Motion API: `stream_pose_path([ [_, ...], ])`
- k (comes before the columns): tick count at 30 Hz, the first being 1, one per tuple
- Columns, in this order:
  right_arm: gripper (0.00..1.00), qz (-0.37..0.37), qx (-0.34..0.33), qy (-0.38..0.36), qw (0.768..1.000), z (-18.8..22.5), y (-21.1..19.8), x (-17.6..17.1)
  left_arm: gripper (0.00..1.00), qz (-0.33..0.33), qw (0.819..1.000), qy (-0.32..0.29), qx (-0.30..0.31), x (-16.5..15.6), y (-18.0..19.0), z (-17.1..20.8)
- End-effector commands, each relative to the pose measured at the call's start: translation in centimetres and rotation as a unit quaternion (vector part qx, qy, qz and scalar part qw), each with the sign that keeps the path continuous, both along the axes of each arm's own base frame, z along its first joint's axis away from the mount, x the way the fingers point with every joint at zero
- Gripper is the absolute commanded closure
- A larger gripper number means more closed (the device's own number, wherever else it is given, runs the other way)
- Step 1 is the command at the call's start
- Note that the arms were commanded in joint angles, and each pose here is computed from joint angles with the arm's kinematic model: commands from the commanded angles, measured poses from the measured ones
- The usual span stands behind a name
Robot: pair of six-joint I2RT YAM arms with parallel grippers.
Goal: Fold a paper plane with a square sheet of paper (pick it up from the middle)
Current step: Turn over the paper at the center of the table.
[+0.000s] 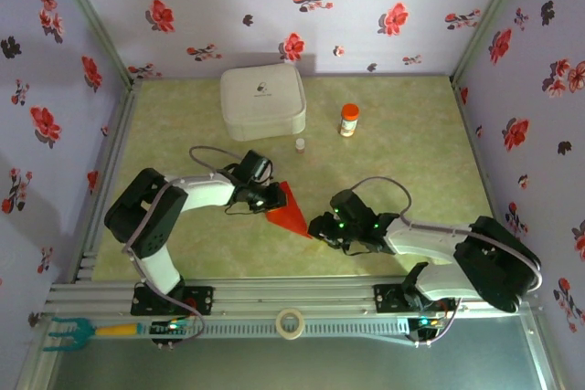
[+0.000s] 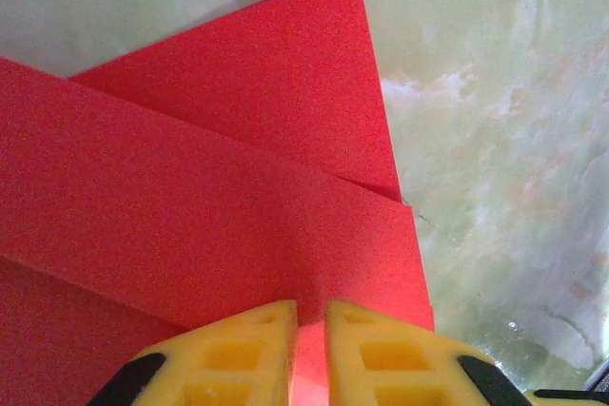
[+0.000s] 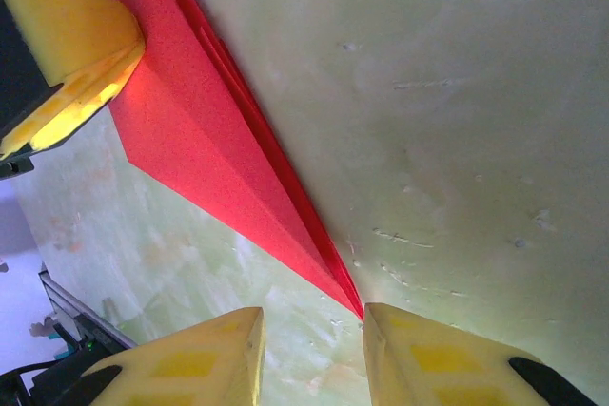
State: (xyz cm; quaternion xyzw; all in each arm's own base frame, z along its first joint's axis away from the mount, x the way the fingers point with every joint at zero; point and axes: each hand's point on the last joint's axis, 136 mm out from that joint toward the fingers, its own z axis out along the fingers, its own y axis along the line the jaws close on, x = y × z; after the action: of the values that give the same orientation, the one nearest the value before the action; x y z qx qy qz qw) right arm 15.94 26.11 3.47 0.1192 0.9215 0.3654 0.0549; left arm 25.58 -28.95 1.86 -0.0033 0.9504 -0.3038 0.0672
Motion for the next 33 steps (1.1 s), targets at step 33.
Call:
stream_pose_path([
  [33, 0.7, -0.018, 0.049, -0.002, 0.999, -0.2, 1.5, 1.5, 0.84, 0.008, 1.0, 0.007, 0.006, -0.5, 0.4, -0.1],
])
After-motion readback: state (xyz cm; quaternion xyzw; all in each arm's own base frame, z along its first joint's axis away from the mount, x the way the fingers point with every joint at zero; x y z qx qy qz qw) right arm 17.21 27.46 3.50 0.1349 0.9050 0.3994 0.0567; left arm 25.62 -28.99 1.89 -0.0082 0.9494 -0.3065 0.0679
